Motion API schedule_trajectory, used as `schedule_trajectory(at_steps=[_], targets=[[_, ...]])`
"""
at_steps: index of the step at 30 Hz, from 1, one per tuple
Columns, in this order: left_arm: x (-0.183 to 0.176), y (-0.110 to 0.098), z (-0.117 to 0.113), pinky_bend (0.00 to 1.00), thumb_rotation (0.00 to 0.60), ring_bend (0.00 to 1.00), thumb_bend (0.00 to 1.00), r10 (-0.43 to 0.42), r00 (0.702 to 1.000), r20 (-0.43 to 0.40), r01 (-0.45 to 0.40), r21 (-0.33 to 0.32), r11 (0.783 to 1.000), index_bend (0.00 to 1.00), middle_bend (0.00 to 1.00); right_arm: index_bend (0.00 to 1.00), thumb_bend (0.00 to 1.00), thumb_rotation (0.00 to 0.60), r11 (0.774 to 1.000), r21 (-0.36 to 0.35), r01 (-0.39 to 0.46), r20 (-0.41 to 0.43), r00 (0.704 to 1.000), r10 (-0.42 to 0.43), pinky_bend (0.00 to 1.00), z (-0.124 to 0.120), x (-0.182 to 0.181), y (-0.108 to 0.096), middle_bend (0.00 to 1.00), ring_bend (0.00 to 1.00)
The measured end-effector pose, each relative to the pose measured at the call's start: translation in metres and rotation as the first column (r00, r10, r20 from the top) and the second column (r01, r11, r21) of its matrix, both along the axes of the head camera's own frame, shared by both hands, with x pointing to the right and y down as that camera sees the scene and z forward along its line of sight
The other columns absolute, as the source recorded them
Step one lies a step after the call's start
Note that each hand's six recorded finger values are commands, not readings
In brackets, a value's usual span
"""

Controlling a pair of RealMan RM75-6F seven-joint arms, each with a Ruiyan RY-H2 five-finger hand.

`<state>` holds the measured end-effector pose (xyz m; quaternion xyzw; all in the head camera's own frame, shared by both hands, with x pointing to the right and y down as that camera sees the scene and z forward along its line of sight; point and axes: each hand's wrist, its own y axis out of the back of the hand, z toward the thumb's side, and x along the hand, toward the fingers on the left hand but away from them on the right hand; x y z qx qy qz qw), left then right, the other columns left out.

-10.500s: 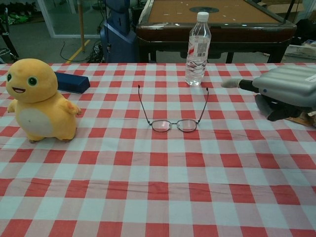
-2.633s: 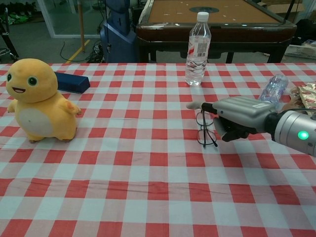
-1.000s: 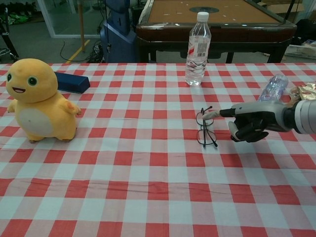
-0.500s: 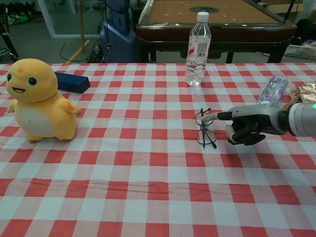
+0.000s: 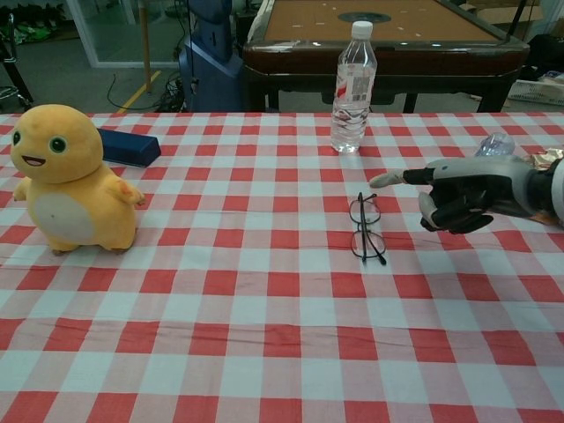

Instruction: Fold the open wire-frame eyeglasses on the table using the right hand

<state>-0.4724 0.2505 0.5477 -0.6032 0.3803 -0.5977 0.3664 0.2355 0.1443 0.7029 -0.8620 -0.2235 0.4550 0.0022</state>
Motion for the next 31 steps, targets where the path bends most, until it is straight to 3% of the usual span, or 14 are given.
schedule_trajectory(at_steps=[4, 9, 14, 17, 23, 31], targets=[[0.000, -0.001, 0.000, 0.14, 0.600, 0.14, 0.26, 0.000, 1.000, -0.001, 0.000, 0.003, 1.000, 0.11, 0.10, 0.00, 1.00, 0.600, 0.995, 0.096, 0.015, -0.019, 1.000, -0.014, 0.99, -0.016, 0.013, -0.005, 0.93, 0.92], [0.001, -0.003, 0.001, 0.14, 0.600, 0.14, 0.26, 0.001, 1.000, -0.004, -0.001, 0.006, 1.000, 0.11, 0.10, 0.00, 1.00, 0.600, 0.965, 0.254, 0.071, -0.107, 0.993, -0.044, 0.95, -0.038, 0.036, -0.008, 0.83, 0.80], [0.002, -0.004, 0.004, 0.14, 0.600, 0.14, 0.26, 0.000, 1.000, -0.007, 0.000, 0.006, 1.000, 0.11, 0.10, 0.00, 0.92, 0.600, 0.898, 0.415, 0.145, -0.263, 0.964, -0.034, 0.86, -0.061, 0.069, -0.007, 0.69, 0.67], [0.004, -0.006, 0.006, 0.14, 0.600, 0.14, 0.26, 0.002, 1.000, -0.011, -0.002, 0.007, 1.000, 0.11, 0.10, 0.00, 0.83, 0.600, 0.856, 0.485, 0.180, -0.362, 0.932, 0.010, 0.73, -0.075, 0.094, -0.001, 0.59, 0.54], [0.006, -0.007, 0.008, 0.14, 0.600, 0.14, 0.26, 0.005, 1.000, -0.005, -0.005, 0.015, 1.000, 0.11, 0.10, 0.00, 0.74, 0.600, 0.818, 0.541, 0.199, -0.479, 0.872, 0.105, 0.61, -0.096, 0.135, 0.022, 0.47, 0.40], [0.009, -0.007, 0.009, 0.14, 0.600, 0.14, 0.26, -0.001, 1.000, -0.010, 0.001, 0.023, 1.000, 0.11, 0.10, 0.00, 0.74, 0.600, 0.762, 0.617, 0.197, -0.520, 0.828, 0.208, 0.57, -0.123, 0.161, 0.041, 0.41, 0.35]])
